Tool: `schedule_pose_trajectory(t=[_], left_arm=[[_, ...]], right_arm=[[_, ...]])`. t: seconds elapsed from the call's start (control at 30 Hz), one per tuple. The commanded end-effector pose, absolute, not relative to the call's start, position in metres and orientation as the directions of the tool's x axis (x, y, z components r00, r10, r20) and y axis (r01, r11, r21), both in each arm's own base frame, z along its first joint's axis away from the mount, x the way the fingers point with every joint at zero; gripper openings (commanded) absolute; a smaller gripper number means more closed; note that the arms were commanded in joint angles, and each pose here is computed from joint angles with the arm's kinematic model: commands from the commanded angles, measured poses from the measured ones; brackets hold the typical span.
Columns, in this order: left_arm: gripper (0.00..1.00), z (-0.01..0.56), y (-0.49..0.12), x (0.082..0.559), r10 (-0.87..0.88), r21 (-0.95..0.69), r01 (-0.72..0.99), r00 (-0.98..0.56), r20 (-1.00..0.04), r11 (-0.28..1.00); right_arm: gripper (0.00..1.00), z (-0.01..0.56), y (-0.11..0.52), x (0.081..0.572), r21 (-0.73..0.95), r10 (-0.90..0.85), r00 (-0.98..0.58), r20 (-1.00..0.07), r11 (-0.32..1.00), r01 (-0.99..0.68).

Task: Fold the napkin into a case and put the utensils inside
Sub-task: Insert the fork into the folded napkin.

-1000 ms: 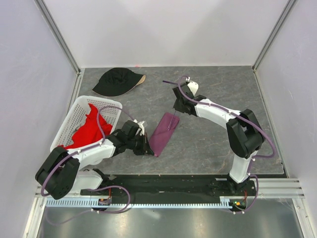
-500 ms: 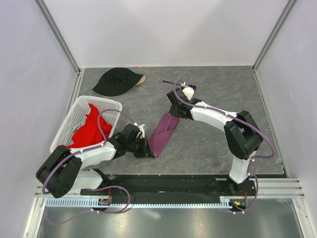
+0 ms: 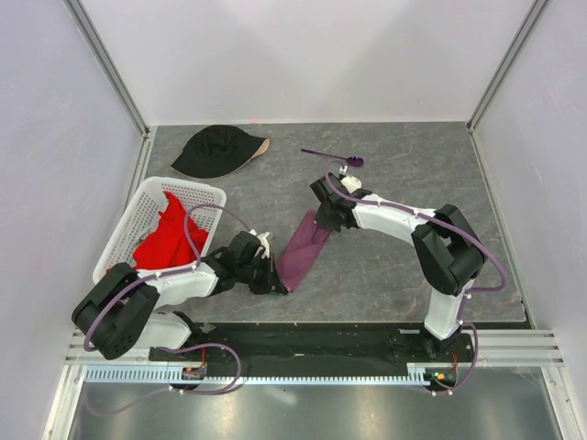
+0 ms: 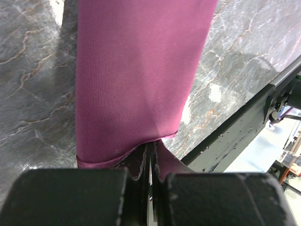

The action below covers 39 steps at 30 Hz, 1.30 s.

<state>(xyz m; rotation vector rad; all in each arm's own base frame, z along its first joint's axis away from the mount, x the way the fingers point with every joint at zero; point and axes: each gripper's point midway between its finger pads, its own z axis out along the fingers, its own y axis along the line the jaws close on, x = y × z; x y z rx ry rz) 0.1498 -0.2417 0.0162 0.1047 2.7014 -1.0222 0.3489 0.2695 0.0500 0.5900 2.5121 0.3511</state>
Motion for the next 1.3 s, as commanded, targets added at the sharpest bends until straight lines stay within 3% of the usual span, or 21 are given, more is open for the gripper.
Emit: schedule_pose_trajectory(t=[0.0,0.7,0.73,0.77,0.87,0.97,1.17,1.27], left_arm=[[0.02,0.020,-0.249,0.160,-0.045,-0.649,0.161,-0.956,-0.289,0.744],[0.02,0.019,-0.251,0.158,-0.038,-0.649,0.170,-0.955,-0.293,0.742],[0.02,0.020,-0.252,0.158,-0.039,-0.651,0.170,-0.955,-0.294,0.740],[0.02,0.022,-0.252,0.158,-0.040,-0.653,0.175,-0.953,-0.300,0.737],[0.02,0.026,-0.251,0.157,-0.037,-0.652,0.183,-0.951,-0.308,0.736],[0.02,0.032,-0.250,0.153,-0.025,-0.656,0.195,-0.950,-0.310,0.729],[0.07,0.060,-0.245,0.147,0.022,-0.650,0.276,-0.929,-0.370,0.708],[0.12,0.080,-0.248,0.147,0.039,-0.664,0.326,-0.912,-0.408,0.673]], right_arm=[[0.00,0.055,0.275,0.337,0.389,0.505,-0.763,-0.403,0.849,0.357],[0.00,0.049,0.270,0.296,0.413,0.572,-0.736,-0.361,0.806,0.424],[0.02,0.047,0.271,0.294,0.412,0.567,-0.743,-0.355,0.809,0.420],[0.11,0.047,0.272,0.294,0.413,0.559,-0.750,-0.354,0.813,0.411],[0.27,0.050,0.274,0.294,0.411,0.528,-0.765,-0.369,0.831,0.375],[0.37,0.056,0.272,0.295,0.403,0.493,-0.775,-0.395,0.851,0.336],[0.56,0.081,0.257,0.296,0.376,0.407,-0.776,-0.482,0.896,0.236],[0.59,0.087,0.234,0.305,0.313,0.342,-0.781,-0.523,0.929,0.197]])
